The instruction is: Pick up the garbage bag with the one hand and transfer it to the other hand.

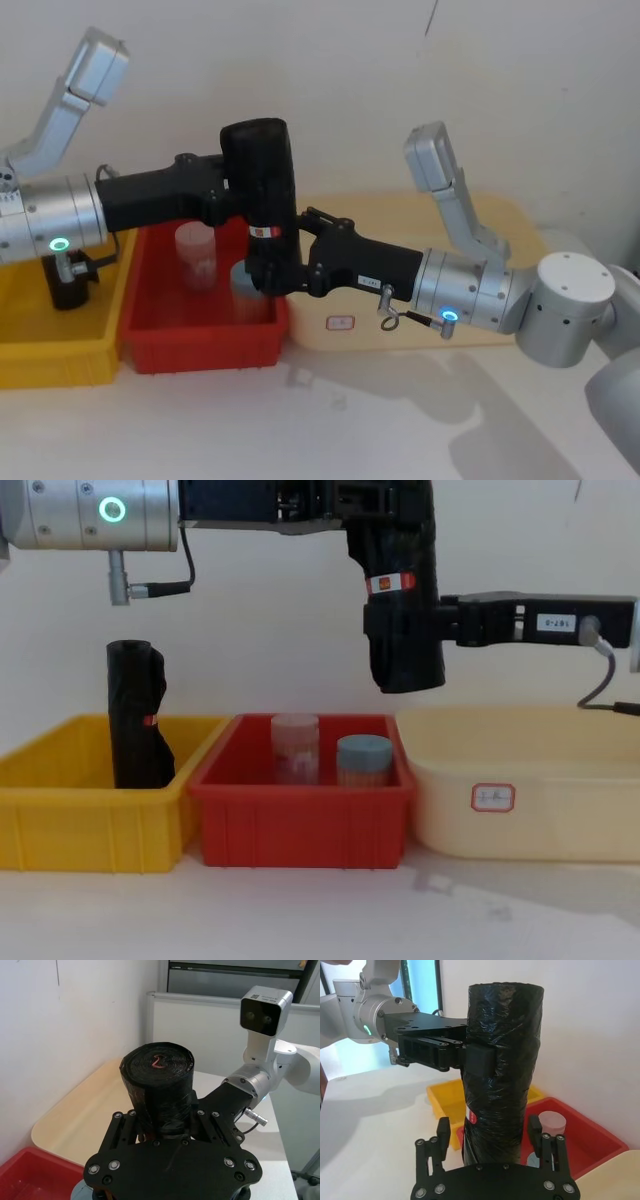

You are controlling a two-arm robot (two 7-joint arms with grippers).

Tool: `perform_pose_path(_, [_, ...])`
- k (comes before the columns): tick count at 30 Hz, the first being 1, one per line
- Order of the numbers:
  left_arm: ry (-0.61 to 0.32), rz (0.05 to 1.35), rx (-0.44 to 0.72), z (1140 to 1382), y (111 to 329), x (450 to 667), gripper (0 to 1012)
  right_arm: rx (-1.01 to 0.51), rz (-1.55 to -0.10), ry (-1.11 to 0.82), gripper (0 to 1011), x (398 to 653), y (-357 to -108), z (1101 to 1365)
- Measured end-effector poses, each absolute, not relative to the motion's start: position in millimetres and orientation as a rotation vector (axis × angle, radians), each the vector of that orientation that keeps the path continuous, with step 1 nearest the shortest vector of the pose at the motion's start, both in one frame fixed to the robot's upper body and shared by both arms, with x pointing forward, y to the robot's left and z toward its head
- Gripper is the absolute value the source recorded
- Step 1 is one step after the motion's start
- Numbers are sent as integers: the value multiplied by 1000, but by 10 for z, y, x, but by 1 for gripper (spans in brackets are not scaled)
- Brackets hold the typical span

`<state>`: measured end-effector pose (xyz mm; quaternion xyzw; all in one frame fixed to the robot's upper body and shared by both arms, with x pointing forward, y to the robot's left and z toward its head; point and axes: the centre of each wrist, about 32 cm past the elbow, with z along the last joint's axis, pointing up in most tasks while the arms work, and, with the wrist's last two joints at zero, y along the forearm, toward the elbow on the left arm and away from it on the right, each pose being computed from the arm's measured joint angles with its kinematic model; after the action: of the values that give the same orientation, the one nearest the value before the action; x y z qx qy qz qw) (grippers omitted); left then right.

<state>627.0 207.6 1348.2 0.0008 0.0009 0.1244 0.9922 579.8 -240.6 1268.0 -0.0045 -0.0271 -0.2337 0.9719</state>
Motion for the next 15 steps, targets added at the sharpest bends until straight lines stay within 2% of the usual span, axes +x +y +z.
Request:
perform_pose_path(8, [6,241,2,13483,2070,6285,447,-11,-473,-50,763,5816,-2401,12673])
perform_pose_path(12, [7,238,2,13482,2068,6289,447,-11,-473,-48,611,5820,-2400,12670])
perform_pose_path(15, [8,237,3,13482,2069,6291,447,-12,-473,-48,537,5823,-2398,12670])
